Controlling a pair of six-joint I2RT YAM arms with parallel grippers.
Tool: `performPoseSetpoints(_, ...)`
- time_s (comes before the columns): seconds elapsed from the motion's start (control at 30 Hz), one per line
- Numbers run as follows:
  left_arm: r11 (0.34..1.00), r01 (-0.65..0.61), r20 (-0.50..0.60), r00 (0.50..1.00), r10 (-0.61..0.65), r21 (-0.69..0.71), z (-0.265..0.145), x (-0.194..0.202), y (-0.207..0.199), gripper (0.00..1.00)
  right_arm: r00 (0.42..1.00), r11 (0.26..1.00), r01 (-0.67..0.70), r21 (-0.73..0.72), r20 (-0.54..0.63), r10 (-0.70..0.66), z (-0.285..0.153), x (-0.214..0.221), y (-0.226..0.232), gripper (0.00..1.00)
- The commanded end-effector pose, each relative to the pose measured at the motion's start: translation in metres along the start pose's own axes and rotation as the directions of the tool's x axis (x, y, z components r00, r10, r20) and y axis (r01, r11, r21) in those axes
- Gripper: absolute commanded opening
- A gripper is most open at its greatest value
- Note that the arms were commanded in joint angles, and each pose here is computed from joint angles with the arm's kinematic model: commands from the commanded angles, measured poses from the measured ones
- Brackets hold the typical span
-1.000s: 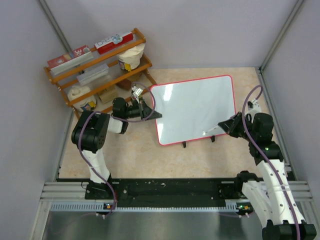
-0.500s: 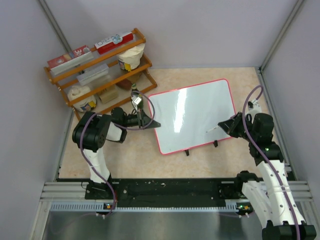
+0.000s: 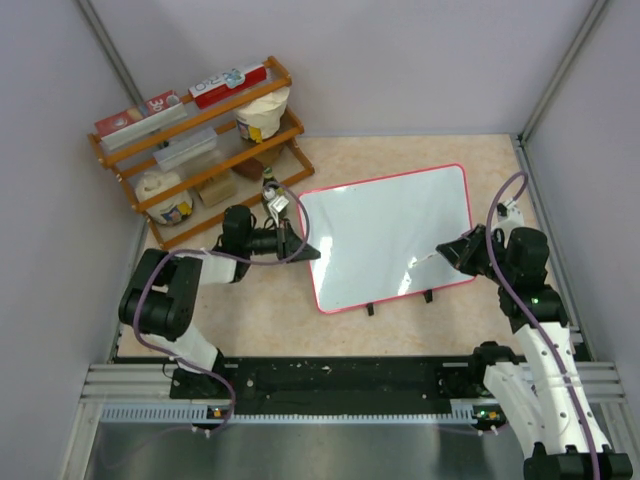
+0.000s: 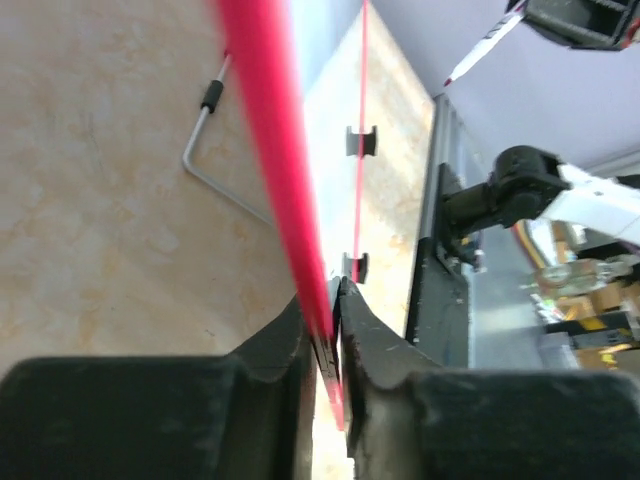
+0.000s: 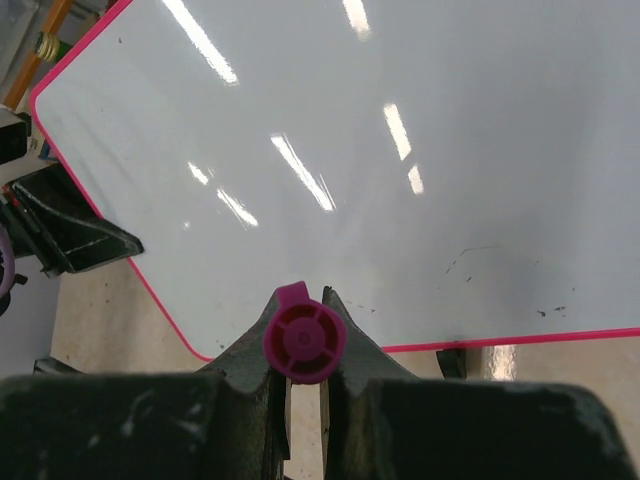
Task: Write a sentence on the whiteboard
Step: Move the whiteboard to the center of the board.
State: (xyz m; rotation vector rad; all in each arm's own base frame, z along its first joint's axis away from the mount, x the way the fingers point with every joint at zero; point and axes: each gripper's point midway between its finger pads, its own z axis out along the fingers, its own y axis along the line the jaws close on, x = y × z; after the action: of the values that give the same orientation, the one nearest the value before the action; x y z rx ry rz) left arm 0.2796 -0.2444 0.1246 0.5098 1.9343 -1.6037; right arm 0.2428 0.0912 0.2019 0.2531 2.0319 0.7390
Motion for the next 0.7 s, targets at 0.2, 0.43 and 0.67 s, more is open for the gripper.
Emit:
performPoseSetpoints(0.2,0.982,-0.129,-0.090,0.989,0.117,-0.136,-0.002,0.016,0.017,0.44,0.998,0.999,0.025,-0.026,0.060,-0.024,-0.004,-0.020,0.011,0.00)
performPoseSetpoints(0.43,0.967,-0.165,-0.080,0.985,0.152,-0.196,-0.006,0.004,0.016,0.56,0.998,0.999,0.025,-0.027,0.058,-0.023,-0.004,-0.020,0.011,0.00)
performPoseSetpoints(0.67,0.945,-0.184,-0.035,0.983,0.182,-0.270,-0.013,-0.016,0.007,0.71,0.998,0.999,0.027,-0.025,0.061,-0.025,-0.004,-0.021,0.011,0.00)
